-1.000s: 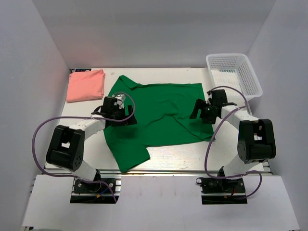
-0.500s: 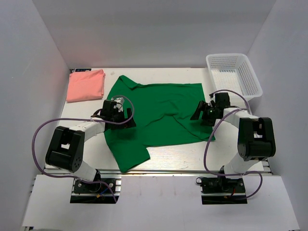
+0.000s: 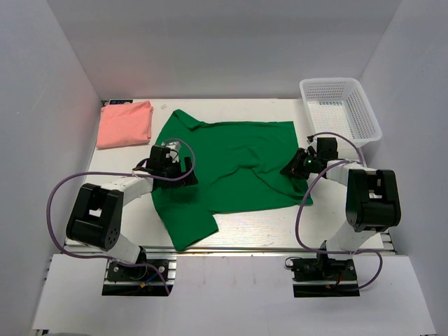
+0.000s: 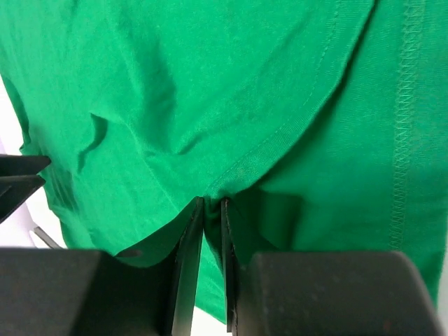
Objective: Fold and stack the t-shirts
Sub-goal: Flatten out the tshirt
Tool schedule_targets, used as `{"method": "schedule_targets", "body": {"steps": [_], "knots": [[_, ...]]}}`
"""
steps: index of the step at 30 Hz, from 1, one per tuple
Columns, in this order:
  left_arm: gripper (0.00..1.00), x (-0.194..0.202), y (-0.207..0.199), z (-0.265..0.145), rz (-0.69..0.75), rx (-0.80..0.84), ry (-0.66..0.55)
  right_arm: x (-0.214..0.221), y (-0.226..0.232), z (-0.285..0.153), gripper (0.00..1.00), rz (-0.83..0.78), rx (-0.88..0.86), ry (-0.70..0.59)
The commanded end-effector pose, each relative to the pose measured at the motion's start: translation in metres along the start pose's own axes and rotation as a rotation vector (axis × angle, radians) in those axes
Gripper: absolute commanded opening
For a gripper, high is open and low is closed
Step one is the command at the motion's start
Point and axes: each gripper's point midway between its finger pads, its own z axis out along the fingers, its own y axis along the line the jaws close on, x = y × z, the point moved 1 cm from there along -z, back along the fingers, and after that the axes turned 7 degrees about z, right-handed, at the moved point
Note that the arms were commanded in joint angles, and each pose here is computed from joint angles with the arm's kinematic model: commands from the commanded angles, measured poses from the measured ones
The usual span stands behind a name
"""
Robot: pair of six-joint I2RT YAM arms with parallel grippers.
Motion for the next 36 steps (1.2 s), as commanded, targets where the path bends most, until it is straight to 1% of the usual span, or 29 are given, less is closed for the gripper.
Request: {"method": "schedule_targets", "body": {"steps": [1,2,3,4,5,7,10,12,14,17,20,21,23,25,27,28,29,31,32,33,35,36], "knots": [[1.00,0.014,0.010,0.003,-0.008,-0.046,0.043,-0.012,0.001,-0.002,0.22,-0.005,0.018,-0.047],[1.00,0.014,0.010,0.003,-0.008,-0.046,0.043,-0.014,0.005,-0.005,0.18,-0.023,0.013,-0.061],[1.00,0.016,0.011,0.004,-0.010,-0.048,0.052,-0.023,-0.002,-0.012,0.16,-0.009,0.022,-0.090],[1.00,0.016,0.011,0.004,-0.010,-0.048,0.052,-0.025,-0.003,-0.013,0.12,-0.012,0.028,-0.100],[1.00,0.016,0.012,0.005,-0.010,-0.057,0.050,-0.028,-0.002,-0.014,0.00,-0.013,0.030,-0.110],[1.00,0.014,0.012,0.006,-0.010,-0.057,0.050,-0.037,-0.002,-0.015,0.00,-0.016,0.045,-0.135],[1.00,0.015,0.016,0.006,-0.011,-0.081,0.053,-0.043,-0.008,-0.016,0.00,-0.009,0.096,-0.130],[1.00,0.017,0.018,0.005,-0.013,-0.094,0.061,-0.056,-0.012,-0.018,0.00,-0.023,0.144,-0.165],[1.00,0.019,0.019,0.007,-0.014,-0.097,0.070,-0.067,-0.013,-0.020,0.00,-0.050,0.160,-0.205],[1.00,0.022,0.020,0.008,-0.016,-0.099,0.079,-0.078,-0.008,-0.022,0.00,-0.088,0.151,-0.227],[1.00,0.022,0.021,0.012,-0.018,-0.101,0.089,-0.086,-0.005,-0.018,0.00,-0.089,0.143,-0.220],[1.00,0.022,0.021,0.012,-0.018,-0.101,0.089,-0.094,-0.002,-0.018,0.00,-0.093,0.148,-0.235],[1.00,0.025,0.022,0.014,-0.020,-0.104,0.099,-0.094,-0.009,-0.012,0.00,-0.084,0.170,-0.214],[1.00,0.021,0.021,0.014,-0.018,-0.102,0.090,-0.102,-0.013,-0.010,0.00,-0.083,0.197,-0.227],[1.00,0.021,0.021,0.014,-0.018,-0.102,0.090,-0.101,-0.020,-0.009,0.00,-0.066,0.242,-0.201],[1.00,0.019,0.020,0.013,-0.018,-0.102,0.090,-0.105,-0.021,-0.009,0.01,-0.058,0.261,-0.202],[1.00,0.018,0.022,0.013,-0.018,-0.111,0.088,-0.103,-0.025,-0.008,0.14,-0.054,0.275,-0.194],[1.00,0.018,0.022,0.013,-0.009,-0.110,0.089,-0.097,-0.032,-0.007,0.31,-0.045,0.301,-0.174],[1.00,0.016,0.021,0.011,-0.007,-0.108,0.079,-0.099,-0.031,-0.008,0.42,-0.046,0.303,-0.180],[1.00,0.016,0.021,0.011,-0.007,-0.108,0.078,-0.099,-0.033,-0.007,0.45,-0.047,0.309,-0.181],[1.00,0.016,0.019,0.011,0.003,-0.091,0.083,-0.106,-0.026,-0.011,0.50,-0.074,0.301,-0.196],[1.00,0.014,0.018,0.009,0.016,-0.088,0.074,-0.107,-0.023,-0.012,0.54,-0.086,0.295,-0.199]]}}
